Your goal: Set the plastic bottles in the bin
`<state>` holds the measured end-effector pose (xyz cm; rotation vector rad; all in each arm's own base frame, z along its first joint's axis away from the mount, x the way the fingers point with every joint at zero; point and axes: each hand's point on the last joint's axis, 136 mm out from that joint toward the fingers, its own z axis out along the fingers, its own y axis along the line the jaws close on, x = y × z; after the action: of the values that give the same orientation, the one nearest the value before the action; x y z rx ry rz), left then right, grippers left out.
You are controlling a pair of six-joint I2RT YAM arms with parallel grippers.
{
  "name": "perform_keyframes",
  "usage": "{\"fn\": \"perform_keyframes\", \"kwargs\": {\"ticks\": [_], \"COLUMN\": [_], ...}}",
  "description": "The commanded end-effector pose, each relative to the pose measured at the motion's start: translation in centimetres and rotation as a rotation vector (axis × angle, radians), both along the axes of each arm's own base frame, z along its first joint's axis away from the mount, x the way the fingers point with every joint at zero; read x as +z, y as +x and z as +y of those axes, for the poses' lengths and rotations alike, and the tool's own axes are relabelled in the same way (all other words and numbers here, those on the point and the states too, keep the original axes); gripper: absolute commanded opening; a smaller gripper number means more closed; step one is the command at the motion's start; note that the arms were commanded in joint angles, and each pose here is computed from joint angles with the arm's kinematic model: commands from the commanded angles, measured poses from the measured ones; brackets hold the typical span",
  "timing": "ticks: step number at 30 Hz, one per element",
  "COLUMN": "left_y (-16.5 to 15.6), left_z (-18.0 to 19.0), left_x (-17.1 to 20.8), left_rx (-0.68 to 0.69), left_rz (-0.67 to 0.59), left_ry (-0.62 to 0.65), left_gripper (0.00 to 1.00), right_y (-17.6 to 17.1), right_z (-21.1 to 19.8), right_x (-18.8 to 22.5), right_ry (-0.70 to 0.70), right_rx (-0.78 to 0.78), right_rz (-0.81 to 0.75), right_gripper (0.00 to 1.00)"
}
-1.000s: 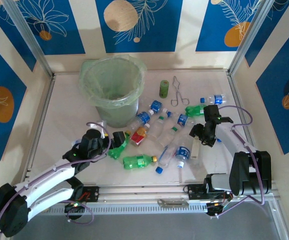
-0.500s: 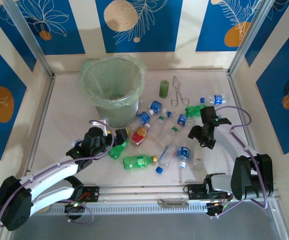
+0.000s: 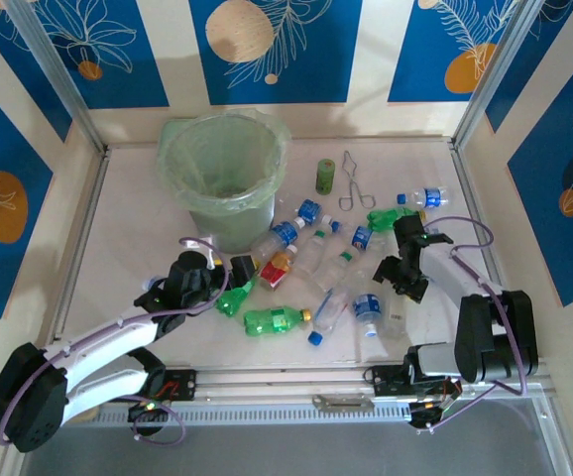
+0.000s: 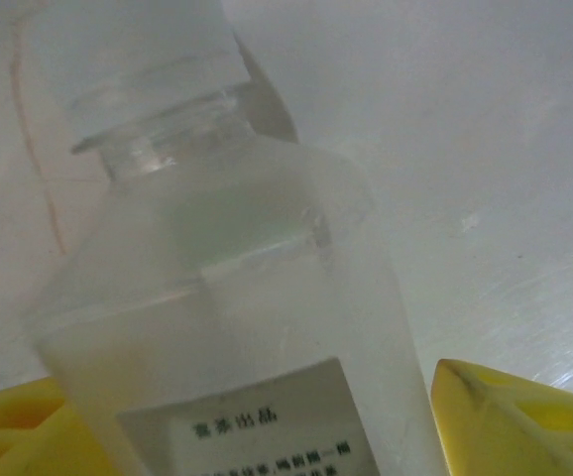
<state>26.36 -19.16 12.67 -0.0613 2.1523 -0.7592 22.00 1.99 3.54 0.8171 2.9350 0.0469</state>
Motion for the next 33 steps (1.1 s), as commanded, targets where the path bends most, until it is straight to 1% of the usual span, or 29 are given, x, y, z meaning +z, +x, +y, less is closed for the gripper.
{"fn": "perform_keyframes", "kwargs": {"ticks": [1,3,5,10,12,13,16,18,20,24,26,29,33], "left_y": [0.3,0.4,0.4,0.4,0.5,0.5,0.7,0.9,1.0,0.7,0.5,-0.2,-1.6], "left_z": [-0.7,-0.8,-0.8,-1.4,-2.0,-2.3,-3.6,-4.6,-5.5,-7.8,-9.3,-11.4,-13.8], "left_x": [2.0,2.1,2.2,2.5,2.6,2.7,3.1,3.5,4.1,6.0,7.3,9.1,10.7], "left_rx": [-0.014,-0.014,-0.017,-0.051,-0.076,-0.092,-0.148,-0.186,-0.225,-0.311,-0.373,-0.456,-0.559], "left_rz": [-0.05,-0.053,-0.053,-0.058,-0.051,-0.049,-0.041,-0.036,-0.038,-0.078,-0.101,-0.127,-0.16], "left_ry": [-0.036,-0.037,-0.036,-0.031,-0.026,-0.024,-0.02,-0.017,-0.013,-0.027,-0.059,-0.105,-0.125], "left_gripper": [1.0,1.0,1.0,1.0,1.0,1.0,1.0,1.0,1.0,1.0,1.0,1.0,1.0], "right_y": [-0.1,0.2,0.3,0.5,0.5,0.5,1.1,1.8,2.9,5.6,7.0,9.0,11.4], "right_z": [0.2,0.2,0.1,-0.1,-0.3,-0.5,-0.8,-1.1,-1.0,0.6,2.1,4.9,8.6], "right_x": [0.0,0.1,0.2,1.0,1.5,1.9,3.7,5.6,8.4,13.8,16.2,18.9,21.4], "right_ry": [0.01,0.01,0.006,-0.012,-0.039,-0.056,-0.072,-0.087,-0.088,-0.013,0.058,0.161,0.236], "right_rx": [-0.015,-0.016,-0.02,0.014,0.029,0.034,0.035,0.036,0.052,0.08,0.09,0.115,0.181], "right_rz": [0.024,0.015,0.011,-0.024,-0.046,-0.06,-0.133,-0.199,-0.293,-0.489,-0.575,-0.673,-0.74], "right_gripper": [0.77,0.76,0.73,0.63,0.57,0.57,0.55,0.55,0.54,0.52,0.52,0.51,0.5]}}
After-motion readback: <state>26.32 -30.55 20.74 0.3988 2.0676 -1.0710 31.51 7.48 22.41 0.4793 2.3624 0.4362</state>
